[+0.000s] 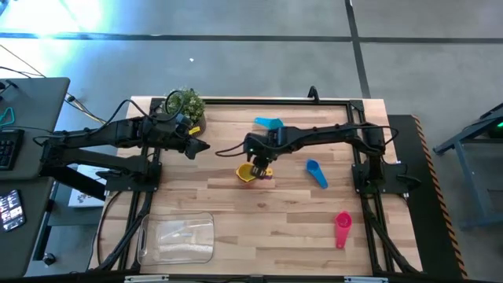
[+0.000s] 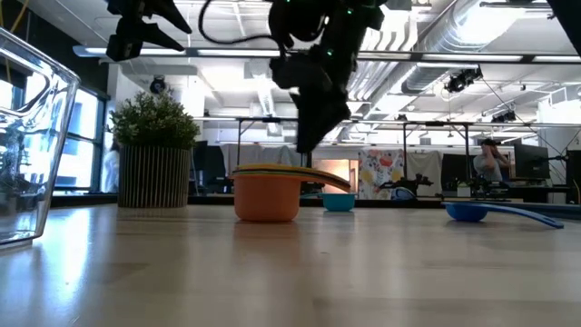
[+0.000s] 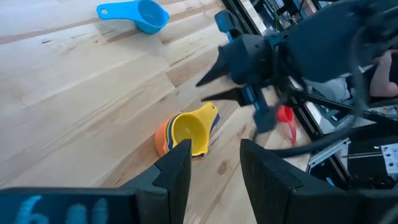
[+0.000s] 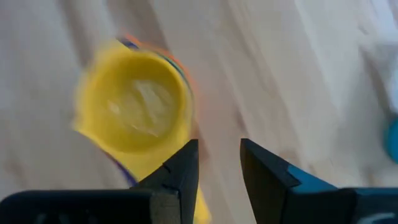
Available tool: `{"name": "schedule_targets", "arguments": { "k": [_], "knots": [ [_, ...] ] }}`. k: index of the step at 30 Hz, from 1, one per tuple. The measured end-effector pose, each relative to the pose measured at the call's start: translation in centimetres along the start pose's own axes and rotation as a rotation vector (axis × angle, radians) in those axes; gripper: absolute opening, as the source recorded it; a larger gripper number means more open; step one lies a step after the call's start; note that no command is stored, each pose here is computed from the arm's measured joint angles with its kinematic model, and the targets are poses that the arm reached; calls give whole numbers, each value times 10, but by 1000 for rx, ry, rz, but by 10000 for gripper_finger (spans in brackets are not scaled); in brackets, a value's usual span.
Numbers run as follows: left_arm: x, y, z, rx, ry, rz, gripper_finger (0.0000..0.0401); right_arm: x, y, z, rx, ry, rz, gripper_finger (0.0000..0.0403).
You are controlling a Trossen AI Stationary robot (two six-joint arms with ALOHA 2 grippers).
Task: Nest measuring cups in basket
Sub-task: Stack the yellow measuring cup on the blue measuring cup
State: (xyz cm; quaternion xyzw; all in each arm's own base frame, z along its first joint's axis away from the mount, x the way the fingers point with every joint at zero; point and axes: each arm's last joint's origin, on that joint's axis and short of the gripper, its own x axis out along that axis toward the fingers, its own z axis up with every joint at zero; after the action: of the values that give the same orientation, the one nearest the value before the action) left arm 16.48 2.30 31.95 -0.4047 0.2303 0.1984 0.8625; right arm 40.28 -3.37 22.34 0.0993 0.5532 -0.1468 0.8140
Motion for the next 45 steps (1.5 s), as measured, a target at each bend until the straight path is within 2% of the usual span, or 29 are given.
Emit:
{"name": "schedule_targets", "arguments": {
  "k": [9,14,26,30,45],
  "knots": [
    [0,0,0,0,3,3,129,14,-12,-7,17,115,-31,110],
    [0,0,0,0,3,3,129,14,-8,-8,12,133,12,110],
    [0,1,-1,10,6,6,129,23,1,-10,-2,142,10,110],
    [0,1,-1,10,6,6,129,23,3,-11,0,156,47,110],
    [0,1,-1,12,8,8,129,22,6,-13,14,160,37,110]
  ]
}}
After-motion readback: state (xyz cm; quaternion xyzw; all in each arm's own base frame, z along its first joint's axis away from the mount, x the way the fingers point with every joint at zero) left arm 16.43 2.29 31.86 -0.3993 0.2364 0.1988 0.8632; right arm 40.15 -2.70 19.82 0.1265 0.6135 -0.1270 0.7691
